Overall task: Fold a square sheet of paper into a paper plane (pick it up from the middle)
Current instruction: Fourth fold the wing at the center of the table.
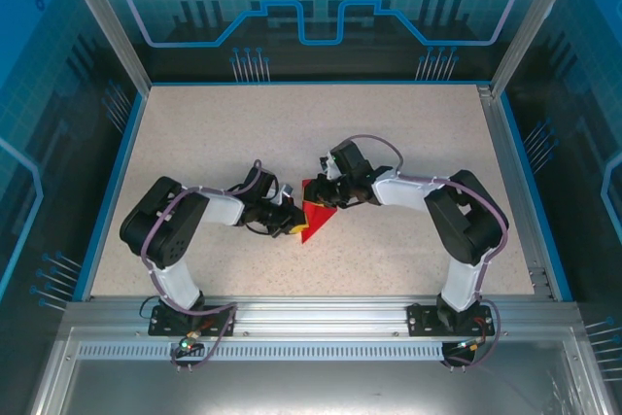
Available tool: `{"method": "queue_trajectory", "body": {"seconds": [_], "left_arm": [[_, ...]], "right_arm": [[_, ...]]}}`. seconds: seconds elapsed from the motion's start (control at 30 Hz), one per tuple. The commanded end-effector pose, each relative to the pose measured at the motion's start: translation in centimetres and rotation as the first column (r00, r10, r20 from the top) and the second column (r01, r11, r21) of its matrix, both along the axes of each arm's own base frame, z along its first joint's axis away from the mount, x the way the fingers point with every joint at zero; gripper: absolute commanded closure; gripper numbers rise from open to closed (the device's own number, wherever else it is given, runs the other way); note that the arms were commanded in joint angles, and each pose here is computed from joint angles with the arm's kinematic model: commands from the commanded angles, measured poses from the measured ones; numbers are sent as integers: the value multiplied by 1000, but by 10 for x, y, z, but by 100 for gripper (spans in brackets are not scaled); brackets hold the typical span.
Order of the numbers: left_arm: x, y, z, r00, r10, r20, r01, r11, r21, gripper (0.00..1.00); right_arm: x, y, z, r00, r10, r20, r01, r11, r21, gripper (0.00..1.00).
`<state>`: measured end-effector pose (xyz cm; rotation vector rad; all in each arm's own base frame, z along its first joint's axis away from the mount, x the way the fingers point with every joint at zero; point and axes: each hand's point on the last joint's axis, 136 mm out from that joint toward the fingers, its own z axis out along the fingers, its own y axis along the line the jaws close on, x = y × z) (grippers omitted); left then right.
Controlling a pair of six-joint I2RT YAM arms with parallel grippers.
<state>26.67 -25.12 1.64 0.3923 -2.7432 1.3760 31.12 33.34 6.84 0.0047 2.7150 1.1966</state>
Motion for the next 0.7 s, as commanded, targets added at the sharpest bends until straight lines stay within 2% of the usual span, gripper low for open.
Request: {"method": "queue_trajectory", "body": {"seconds": [0.0, 0.67], "left_arm": [[-11, 0, -19, 998, -33, -49, 35, 999, 30, 91], [-16, 3, -26, 996, -32, -78, 35, 999, 38, 90]], "right_arm": [[-1, 12, -2, 1000, 22, 3, -22, 1000, -7, 77], [12, -1, -24, 1000, -18, -25, 16, 998, -56, 77]]}}
